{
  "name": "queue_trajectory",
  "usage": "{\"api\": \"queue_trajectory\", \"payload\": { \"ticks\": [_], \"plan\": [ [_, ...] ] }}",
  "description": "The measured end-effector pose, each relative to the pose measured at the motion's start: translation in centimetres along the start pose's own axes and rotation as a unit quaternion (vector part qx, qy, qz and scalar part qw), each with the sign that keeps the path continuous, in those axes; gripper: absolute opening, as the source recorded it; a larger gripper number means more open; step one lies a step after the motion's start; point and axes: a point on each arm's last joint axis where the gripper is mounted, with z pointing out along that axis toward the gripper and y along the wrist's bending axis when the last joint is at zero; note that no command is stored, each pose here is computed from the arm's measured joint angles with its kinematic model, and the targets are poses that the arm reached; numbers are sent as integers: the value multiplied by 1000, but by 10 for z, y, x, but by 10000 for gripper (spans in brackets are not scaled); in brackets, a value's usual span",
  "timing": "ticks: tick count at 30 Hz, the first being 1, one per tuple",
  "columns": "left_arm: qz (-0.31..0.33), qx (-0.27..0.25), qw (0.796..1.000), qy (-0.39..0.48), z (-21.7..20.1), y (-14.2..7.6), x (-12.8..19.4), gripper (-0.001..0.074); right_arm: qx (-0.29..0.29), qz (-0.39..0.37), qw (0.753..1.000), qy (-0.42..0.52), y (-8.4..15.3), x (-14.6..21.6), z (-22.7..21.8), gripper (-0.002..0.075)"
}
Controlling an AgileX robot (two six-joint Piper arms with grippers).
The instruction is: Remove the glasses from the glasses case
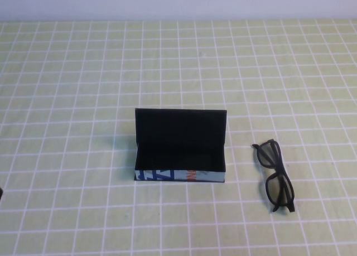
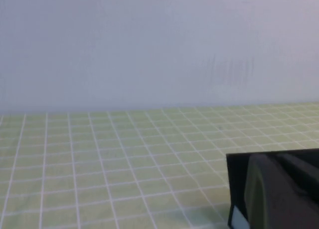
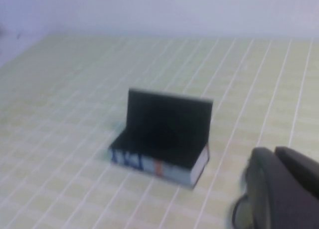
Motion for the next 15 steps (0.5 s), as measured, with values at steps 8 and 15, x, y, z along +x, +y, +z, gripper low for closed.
{"api": "queue_trajectory", "payload": {
  "ticks": [8,15],
  "plan": [
    [-49,-78,995,31,-2,18,49,-4,64,7,986,-155,-32,23,38,-16],
    [-52,-90,994,26,-2,20,49,-4,106,16,975,-195,-50,48,53,-16]
  ]
}}
